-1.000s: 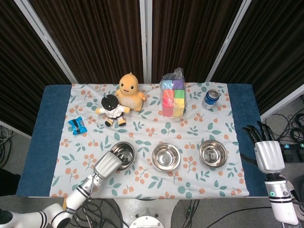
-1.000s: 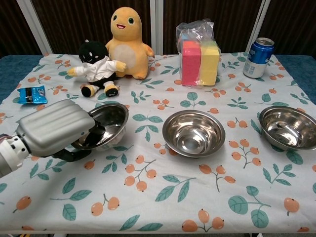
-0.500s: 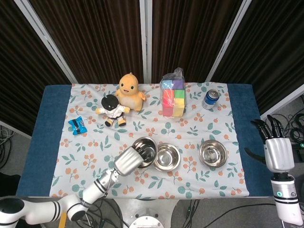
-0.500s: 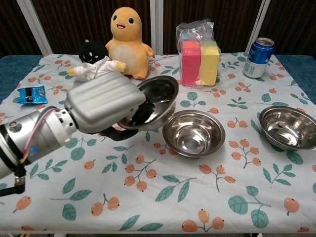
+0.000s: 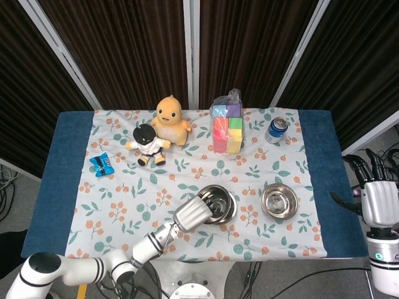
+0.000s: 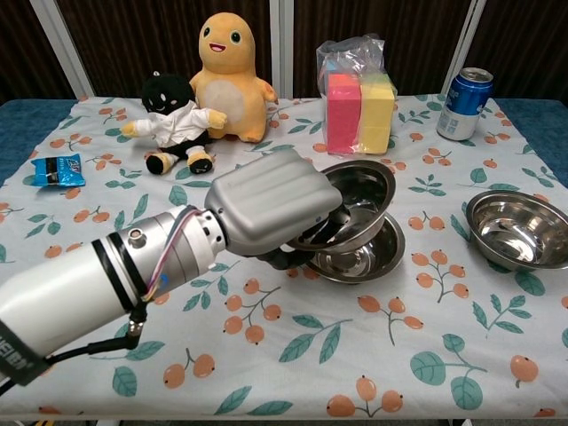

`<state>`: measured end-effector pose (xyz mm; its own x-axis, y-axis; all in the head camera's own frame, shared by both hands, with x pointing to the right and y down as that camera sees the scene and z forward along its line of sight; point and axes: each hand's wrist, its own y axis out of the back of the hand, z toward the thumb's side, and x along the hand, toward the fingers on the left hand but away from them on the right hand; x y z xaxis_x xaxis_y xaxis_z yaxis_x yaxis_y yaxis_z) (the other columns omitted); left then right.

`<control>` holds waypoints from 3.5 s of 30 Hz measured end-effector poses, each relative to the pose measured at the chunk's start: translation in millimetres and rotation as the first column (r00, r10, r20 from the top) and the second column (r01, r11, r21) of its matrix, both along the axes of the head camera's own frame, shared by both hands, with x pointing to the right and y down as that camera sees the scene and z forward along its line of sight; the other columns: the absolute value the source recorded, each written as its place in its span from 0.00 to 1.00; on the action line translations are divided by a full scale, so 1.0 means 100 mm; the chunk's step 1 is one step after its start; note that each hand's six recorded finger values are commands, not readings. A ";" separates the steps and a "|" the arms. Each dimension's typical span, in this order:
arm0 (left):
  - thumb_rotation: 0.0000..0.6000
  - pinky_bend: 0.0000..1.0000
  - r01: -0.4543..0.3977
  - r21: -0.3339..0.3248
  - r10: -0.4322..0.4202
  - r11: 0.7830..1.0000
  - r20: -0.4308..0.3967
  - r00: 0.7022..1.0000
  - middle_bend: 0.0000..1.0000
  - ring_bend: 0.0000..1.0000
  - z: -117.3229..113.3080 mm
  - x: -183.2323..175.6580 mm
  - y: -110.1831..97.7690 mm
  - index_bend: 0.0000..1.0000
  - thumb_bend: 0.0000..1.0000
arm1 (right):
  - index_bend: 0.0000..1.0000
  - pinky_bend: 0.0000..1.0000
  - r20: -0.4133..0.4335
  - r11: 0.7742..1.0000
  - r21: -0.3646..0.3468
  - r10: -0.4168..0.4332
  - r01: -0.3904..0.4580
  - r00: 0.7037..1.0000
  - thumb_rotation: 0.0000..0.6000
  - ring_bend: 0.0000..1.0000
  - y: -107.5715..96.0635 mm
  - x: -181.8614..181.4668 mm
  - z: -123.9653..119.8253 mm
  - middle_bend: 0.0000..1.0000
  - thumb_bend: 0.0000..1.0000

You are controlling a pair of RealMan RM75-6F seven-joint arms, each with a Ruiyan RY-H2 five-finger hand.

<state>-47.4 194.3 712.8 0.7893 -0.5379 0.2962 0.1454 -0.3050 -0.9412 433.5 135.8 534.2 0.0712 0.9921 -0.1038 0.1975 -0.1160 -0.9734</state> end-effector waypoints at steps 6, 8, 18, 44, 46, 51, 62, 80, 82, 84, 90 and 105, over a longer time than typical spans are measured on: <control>1.00 0.45 -0.025 -0.029 0.025 0.999 -0.007 1.000 0.38 0.32 0.06 -0.06 0.01 0.38 0.22 | 0.20 0.11 0.000 1.000 -0.003 0.009 -0.009 1.000 1.00 0.04 -0.02 0.05 0.01 0.22 0.02; 1.00 0.43 -0.025 -0.023 0.025 0.999 -0.009 1.000 0.37 0.30 0.04 -0.11 -0.03 0.36 0.21 | 0.20 0.11 -0.001 1.000 -0.004 0.009 -0.009 1.000 1.00 0.04 -0.03 0.04 0.01 0.22 0.02; 1.00 0.41 0.126 0.007 -0.126 0.992 -0.024 0.992 0.37 0.30 -0.39 -0.75 -0.40 0.36 0.20 | 0.20 0.14 -0.026 0.996 -0.080 -0.030 0.027 0.999 1.00 0.06 0.08 -0.05 0.18 0.23 0.02; 1.00 0.32 0.672 -0.034 -0.672 0.739 0.020 0.740 0.36 0.30 -0.59 -3.10 -0.45 0.36 0.15 | 0.40 0.32 -0.197 0.837 -0.505 -0.349 0.210 0.916 1.00 0.27 0.67 -0.74 1.54 0.39 0.05; 1.00 0.32 0.677 -0.036 -0.676 0.735 0.023 0.736 0.36 0.30 -0.58 -3.14 -0.46 0.36 0.15 | 0.41 0.33 -0.203 0.832 -0.512 -0.359 0.214 0.911 1.00 0.28 0.66 -0.78 1.59 0.40 0.07; 1.00 0.32 0.681 -0.032 -0.681 0.732 0.022 0.732 0.37 0.30 -0.56 -3.17 -0.46 0.36 0.15 | 0.49 0.39 -0.225 0.831 -0.507 -0.383 0.228 0.896 1.00 0.33 0.58 -0.87 1.68 0.45 0.16; 1.00 0.33 0.675 -0.031 -0.673 0.737 0.063 0.737 0.37 0.29 -0.41 -3.22 -0.41 0.36 0.15 | 0.63 0.46 -0.229 0.796 -0.548 -0.437 0.256 0.870 1.00 0.42 0.51 -1.07 1.90 0.54 0.32; 1.00 0.35 0.690 -0.030 -0.689 0.723 0.039 0.724 0.37 0.30 -0.47 -3.23 -0.47 0.36 0.15 | 0.71 0.53 -0.192 0.824 -0.463 -0.453 0.326 0.871 1.00 0.47 0.40 -1.33 1.68 0.60 0.41; 1.00 0.35 0.704 -0.025 -0.704 0.709 0.032 0.710 0.37 0.30 -0.51 -3.28 -0.49 0.36 0.15 | 0.71 0.53 -0.166 0.819 -0.435 -0.482 0.375 0.860 1.00 0.47 0.38 -1.52 1.60 0.60 0.41; 1.00 0.34 0.717 -0.017 -0.716 0.697 0.024 0.697 0.38 0.29 -0.54 -3.32 -0.49 0.36 0.15 | 0.71 0.53 -0.141 0.810 -0.410 -0.511 0.420 0.848 1.00 0.47 0.38 -1.72 1.51 0.60 0.42; 1.00 0.34 0.747 -0.010 -0.747 0.665 -0.008 0.665 0.38 0.29 -0.63 -3.47 -0.49 0.36 0.15 | 0.71 0.53 -0.068 0.763 -0.363 -0.594 0.535 0.802 1.00 0.47 0.47 -2.29 1.37 0.59 0.45; 1.00 0.34 0.774 0.033 -0.774 0.633 0.000 0.633 0.39 0.29 -0.66 -3.71 -0.52 0.36 0.15 | 0.21 0.01 -0.021 0.671 -0.501 -0.641 0.547 0.767 1.00 0.00 0.53 -2.53 1.64 0.19 0.00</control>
